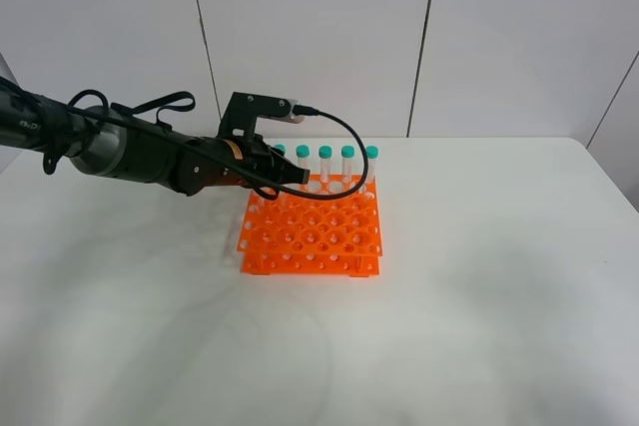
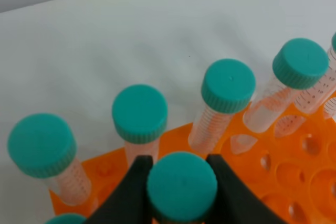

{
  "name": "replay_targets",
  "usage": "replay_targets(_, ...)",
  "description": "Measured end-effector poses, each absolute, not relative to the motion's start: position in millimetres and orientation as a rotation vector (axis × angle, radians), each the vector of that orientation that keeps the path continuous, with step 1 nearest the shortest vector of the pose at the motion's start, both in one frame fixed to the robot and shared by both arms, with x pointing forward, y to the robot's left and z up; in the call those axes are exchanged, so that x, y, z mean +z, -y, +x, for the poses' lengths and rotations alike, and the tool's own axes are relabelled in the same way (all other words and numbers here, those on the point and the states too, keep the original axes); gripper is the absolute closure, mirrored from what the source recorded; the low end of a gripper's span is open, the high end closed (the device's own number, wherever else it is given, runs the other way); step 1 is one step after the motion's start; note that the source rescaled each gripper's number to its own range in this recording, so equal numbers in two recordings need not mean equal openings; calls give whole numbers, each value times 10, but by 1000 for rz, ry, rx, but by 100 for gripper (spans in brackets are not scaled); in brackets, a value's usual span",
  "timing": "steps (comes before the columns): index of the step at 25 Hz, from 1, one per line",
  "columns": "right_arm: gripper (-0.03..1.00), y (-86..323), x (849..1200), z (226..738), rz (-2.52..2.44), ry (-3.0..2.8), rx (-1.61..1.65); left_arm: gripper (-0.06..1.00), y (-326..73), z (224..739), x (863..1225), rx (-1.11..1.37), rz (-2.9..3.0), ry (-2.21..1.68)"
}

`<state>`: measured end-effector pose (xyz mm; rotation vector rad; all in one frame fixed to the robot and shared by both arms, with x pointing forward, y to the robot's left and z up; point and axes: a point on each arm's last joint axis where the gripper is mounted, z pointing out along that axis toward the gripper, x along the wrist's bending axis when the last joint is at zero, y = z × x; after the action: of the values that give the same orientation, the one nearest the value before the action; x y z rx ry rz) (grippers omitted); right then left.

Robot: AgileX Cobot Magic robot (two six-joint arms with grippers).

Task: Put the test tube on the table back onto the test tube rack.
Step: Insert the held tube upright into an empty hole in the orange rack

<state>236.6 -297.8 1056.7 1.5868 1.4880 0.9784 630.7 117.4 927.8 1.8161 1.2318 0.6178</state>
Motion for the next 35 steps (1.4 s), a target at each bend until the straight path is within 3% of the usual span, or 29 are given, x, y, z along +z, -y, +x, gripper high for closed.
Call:
replay_targets(25, -3, 2978, 10567, 2366, 1587, -1488, 979, 94, -1169, 6315, 9175, 610, 1834, -1239)
replay_targets(27, -3, 2978, 10567, 2366, 1587, -1488, 979, 86, -1168, 6317, 9177, 614, 1835, -1233)
replay_targets(31, -3, 2978, 10567, 2366, 1587, -1488, 979, 58, -1167, 6320, 9183, 618, 1831, -1227)
replay_targets(35, -3, 2978, 10567, 2366, 1587, -1488, 979, 50, -1162, 6317, 9183, 618, 1831, -1226)
